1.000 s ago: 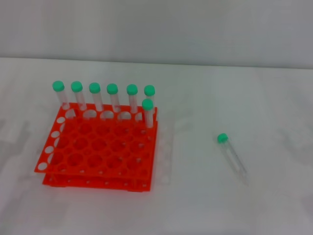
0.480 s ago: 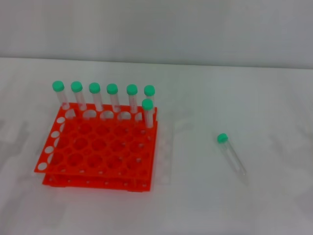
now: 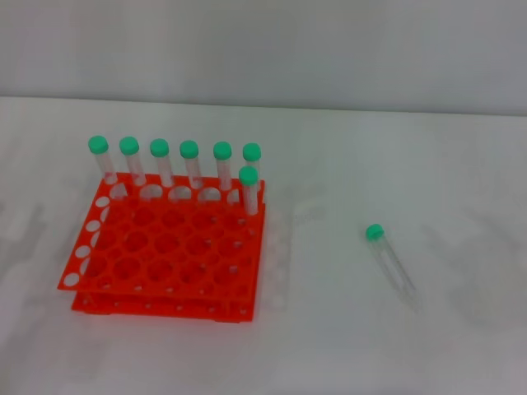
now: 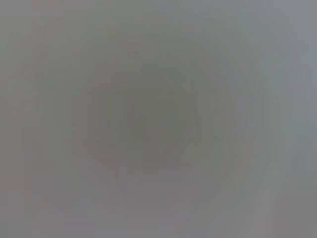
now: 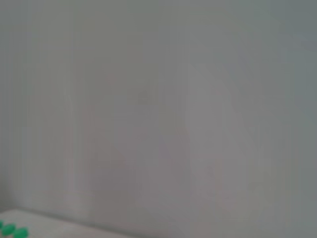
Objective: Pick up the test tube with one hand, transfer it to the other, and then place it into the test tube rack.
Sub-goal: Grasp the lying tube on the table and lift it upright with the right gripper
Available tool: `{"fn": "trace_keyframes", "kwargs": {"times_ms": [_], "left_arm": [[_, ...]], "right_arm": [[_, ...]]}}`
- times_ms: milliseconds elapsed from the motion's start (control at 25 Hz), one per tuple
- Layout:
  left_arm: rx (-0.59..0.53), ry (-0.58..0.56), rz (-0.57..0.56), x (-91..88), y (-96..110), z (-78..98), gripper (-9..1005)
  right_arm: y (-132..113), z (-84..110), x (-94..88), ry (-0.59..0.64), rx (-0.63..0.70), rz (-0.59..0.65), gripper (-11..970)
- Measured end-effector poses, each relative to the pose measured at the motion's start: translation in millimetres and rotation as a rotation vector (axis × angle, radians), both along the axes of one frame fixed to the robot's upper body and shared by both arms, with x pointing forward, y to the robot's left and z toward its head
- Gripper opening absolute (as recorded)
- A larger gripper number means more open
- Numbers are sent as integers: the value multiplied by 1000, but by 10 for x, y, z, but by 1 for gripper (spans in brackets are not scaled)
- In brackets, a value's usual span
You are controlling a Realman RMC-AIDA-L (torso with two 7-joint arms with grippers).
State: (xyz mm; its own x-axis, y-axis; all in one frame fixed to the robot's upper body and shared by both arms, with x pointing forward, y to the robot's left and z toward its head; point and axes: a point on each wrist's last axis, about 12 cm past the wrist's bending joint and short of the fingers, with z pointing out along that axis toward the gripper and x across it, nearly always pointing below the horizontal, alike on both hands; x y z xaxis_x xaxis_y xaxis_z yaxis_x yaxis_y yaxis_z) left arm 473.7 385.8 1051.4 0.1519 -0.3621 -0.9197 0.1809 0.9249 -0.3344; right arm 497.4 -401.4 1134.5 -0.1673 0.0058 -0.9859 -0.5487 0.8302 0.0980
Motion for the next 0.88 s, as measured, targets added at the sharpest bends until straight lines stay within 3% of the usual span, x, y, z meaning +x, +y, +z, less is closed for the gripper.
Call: {"fn": "trace_keyframes", "kwargs": {"times_ms": [240, 560, 880], "left_arm": [[-3, 16, 7, 21, 14, -10, 688], [-2, 36, 9, 7, 63, -18, 685], [18, 46, 20, 9, 153, 4, 682]], "right_arm": [[242, 320, 221, 125, -123, 44, 754], [709, 803, 481, 325, -377, -36, 754], [1391, 967, 606, 539, -506, 39, 753]]}}
